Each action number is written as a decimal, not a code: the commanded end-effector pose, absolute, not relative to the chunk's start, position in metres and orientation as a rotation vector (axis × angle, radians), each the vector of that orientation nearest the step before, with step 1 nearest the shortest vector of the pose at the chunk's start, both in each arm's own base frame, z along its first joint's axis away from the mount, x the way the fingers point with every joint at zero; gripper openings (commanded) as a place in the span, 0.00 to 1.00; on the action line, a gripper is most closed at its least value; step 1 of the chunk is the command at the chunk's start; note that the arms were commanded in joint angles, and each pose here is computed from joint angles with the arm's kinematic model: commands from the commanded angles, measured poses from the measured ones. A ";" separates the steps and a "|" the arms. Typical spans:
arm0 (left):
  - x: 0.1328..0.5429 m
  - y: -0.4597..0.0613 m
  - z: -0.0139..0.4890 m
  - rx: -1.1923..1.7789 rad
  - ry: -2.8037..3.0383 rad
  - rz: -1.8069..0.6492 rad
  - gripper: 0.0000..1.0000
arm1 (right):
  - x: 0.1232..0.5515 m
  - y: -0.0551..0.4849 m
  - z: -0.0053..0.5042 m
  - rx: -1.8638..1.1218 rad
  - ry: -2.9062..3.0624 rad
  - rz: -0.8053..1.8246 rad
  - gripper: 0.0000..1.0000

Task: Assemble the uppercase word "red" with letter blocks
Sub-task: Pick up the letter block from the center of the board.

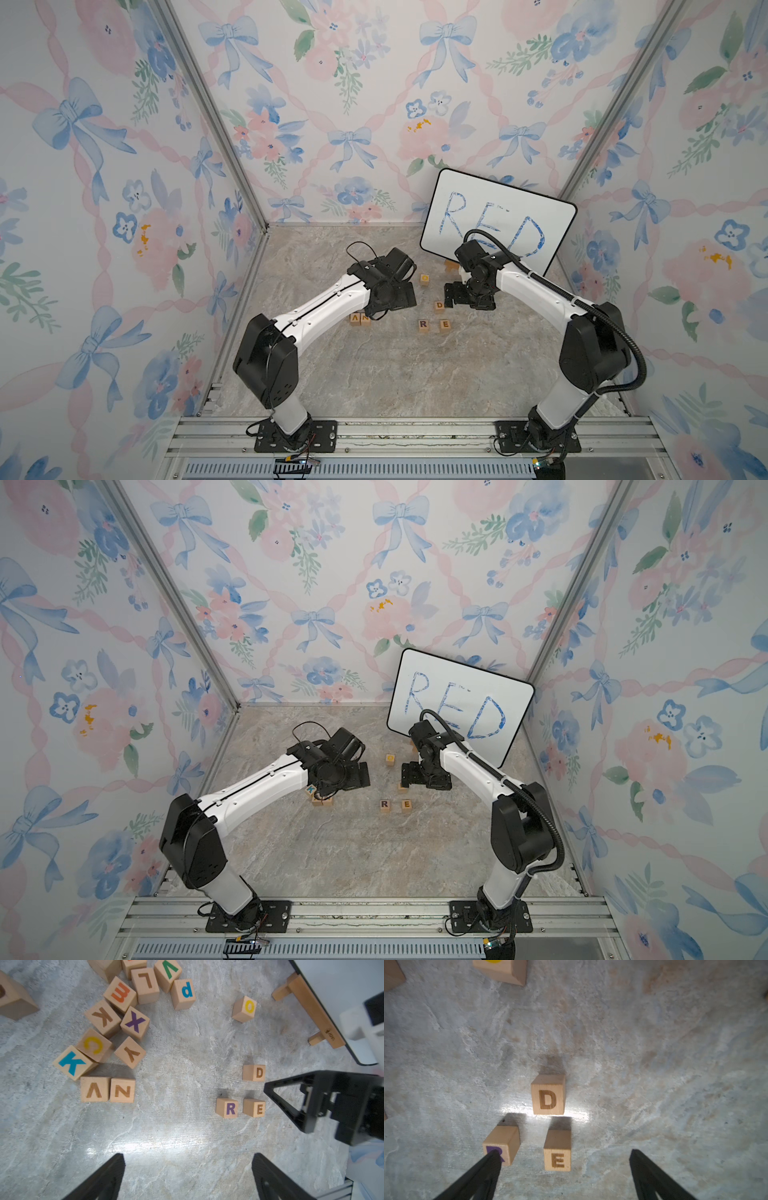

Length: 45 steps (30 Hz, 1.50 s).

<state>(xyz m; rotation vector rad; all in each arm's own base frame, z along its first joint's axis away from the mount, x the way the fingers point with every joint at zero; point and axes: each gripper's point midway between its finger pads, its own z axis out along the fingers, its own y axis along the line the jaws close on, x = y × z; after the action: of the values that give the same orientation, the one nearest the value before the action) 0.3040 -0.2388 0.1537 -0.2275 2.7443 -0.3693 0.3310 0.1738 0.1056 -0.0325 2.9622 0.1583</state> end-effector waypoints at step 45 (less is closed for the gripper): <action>0.278 -0.228 0.202 -0.050 2.555 -0.707 0.98 | 0.366 0.208 0.060 -0.118 3.021 0.074 0.16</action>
<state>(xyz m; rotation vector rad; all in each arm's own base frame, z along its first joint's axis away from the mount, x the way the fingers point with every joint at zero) 0.2705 -0.2199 0.1924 -0.0971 2.5840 -0.6666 0.3681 0.2168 0.0385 -0.1161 3.0378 0.0634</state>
